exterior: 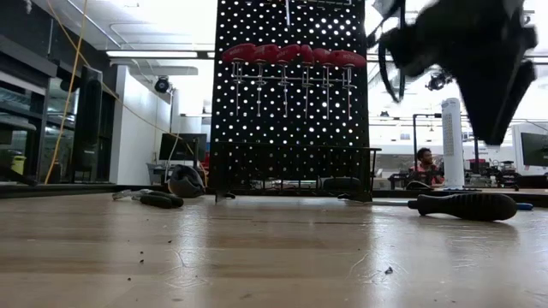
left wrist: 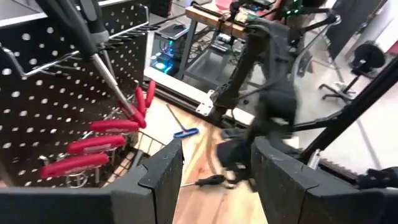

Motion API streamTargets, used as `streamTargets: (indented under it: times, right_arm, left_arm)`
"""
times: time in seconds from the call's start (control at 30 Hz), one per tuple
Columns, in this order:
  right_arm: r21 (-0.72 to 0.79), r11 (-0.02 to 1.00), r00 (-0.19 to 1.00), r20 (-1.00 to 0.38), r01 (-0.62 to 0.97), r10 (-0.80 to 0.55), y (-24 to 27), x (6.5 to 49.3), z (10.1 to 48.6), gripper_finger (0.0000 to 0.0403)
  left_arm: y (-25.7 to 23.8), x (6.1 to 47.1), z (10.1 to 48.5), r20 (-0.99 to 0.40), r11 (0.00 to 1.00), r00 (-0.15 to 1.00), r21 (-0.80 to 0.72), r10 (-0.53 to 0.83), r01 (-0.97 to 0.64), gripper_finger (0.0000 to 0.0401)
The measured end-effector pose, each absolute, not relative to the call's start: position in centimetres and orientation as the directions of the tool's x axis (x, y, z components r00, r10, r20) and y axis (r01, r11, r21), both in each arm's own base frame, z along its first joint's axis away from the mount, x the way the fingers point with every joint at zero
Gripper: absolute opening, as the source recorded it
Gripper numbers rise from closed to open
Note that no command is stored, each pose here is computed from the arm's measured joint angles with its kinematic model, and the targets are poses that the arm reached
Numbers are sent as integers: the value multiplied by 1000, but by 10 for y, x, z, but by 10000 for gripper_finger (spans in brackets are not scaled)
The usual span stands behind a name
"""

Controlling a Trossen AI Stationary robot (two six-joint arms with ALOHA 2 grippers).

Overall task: Hang tools onto peg board
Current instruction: Hang the black screwdriver on the peg board

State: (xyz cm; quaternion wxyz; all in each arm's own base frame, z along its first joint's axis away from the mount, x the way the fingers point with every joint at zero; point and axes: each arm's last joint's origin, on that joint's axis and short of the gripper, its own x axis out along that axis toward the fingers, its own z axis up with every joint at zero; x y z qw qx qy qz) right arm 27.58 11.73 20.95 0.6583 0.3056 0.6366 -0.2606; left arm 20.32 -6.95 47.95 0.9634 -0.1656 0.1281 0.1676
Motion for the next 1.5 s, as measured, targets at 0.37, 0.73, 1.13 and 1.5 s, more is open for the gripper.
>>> streamTargets:
  times: [0.37, 0.73, 1.13, 1.5]
  right_arm:
    - [39, 741, 20, -999, 671, 35, 94, 280, 181, 151]
    - [106, 668, 62, -994, 736, 91, 89, 264, 132, 151]
    - [123, 753, 67, -992, 646, 105, 118, 265, 145, 97]
    - [119, 781, 470, -849, 613, -240, 169, 288, 314, 86]
  left_arm:
    - [-70, 204, 483, -278, 862, 925, -365, 260, -352, 173]
    - [-74, 212, 478, -294, 848, 920, -385, 260, -363, 173]
    - [-83, 231, 463, -361, 901, 899, -255, 248, -351, 173]
    - [-99, 282, 420, -476, 924, 811, 8, 339, -382, 173]
